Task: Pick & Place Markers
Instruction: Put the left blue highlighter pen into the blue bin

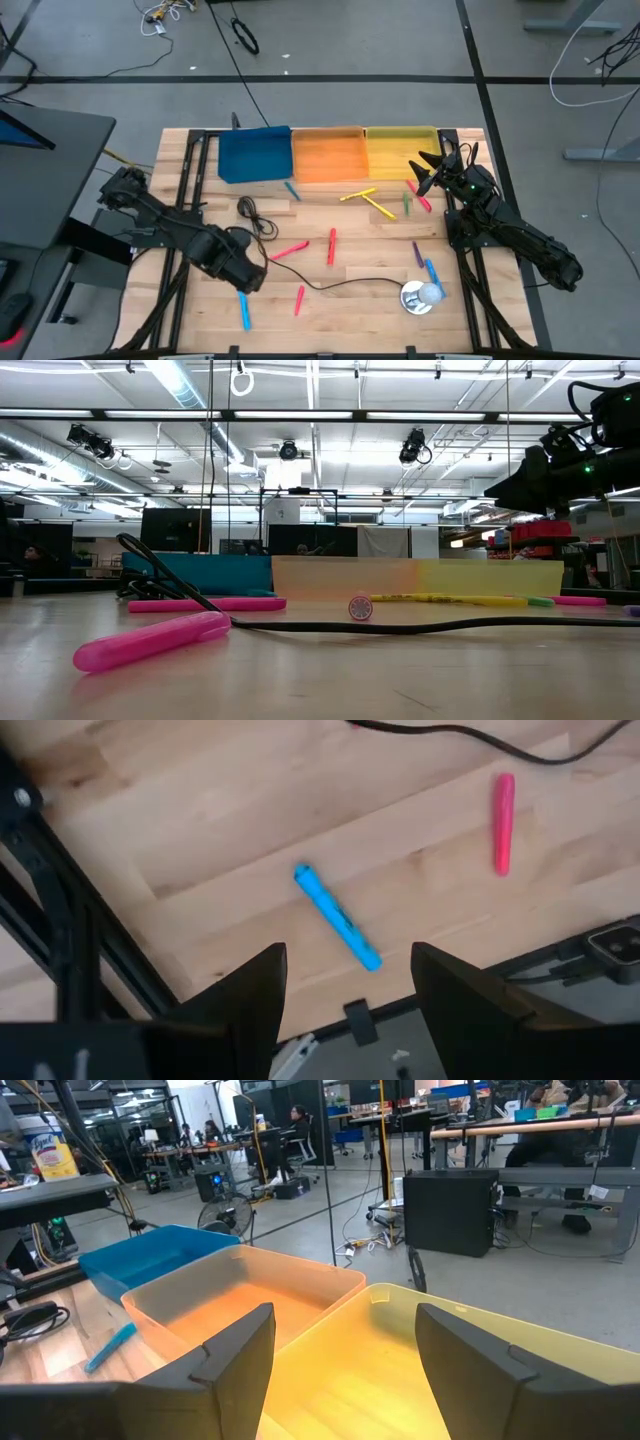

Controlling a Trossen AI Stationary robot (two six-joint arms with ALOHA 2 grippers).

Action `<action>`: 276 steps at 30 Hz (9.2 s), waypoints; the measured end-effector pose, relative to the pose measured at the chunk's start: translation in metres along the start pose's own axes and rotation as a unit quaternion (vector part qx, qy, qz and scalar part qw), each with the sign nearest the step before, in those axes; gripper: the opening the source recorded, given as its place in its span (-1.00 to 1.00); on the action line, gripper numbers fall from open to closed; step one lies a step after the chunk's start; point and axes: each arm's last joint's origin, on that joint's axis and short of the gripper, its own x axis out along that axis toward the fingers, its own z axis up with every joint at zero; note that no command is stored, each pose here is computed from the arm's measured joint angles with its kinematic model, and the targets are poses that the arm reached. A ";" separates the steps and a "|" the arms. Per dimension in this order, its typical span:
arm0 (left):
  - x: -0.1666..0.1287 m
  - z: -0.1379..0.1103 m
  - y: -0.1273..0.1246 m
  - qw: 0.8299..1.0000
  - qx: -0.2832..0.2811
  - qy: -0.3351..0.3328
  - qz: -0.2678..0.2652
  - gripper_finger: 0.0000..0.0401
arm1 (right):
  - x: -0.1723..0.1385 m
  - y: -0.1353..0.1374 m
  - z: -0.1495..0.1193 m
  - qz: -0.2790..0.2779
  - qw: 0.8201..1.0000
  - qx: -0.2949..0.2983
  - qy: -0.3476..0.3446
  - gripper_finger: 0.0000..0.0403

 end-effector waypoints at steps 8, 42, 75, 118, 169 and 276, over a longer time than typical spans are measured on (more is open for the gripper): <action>0.000 -0.021 0.005 0.998 -0.059 -0.019 -0.009 0.09 | 0.000 0.000 0.000 0.000 1.000 0.000 0.000 0.22; 0.034 -0.051 -0.006 0.992 -0.122 0.017 0.022 -0.16 | 0.000 0.000 0.000 0.000 1.000 0.000 0.000 0.22; 0.131 -0.050 -0.005 0.988 -0.154 0.029 0.007 -0.09 | 0.000 0.000 0.000 0.000 1.000 0.000 0.000 0.22; 0.183 -0.051 -0.012 0.990 -0.138 0.029 0.010 -0.50 | 0.000 0.000 0.000 0.000 1.000 0.000 0.000 0.22; 0.043 -0.023 -0.026 0.995 0.087 0.012 -0.046 -0.67 | 0.000 0.000 0.000 0.000 1.000 0.000 0.000 0.22; 0.015 0.335 0.129 0.880 0.467 0.073 0.053 -0.67 | 0.000 0.000 0.000 0.000 1.000 0.000 0.000 0.22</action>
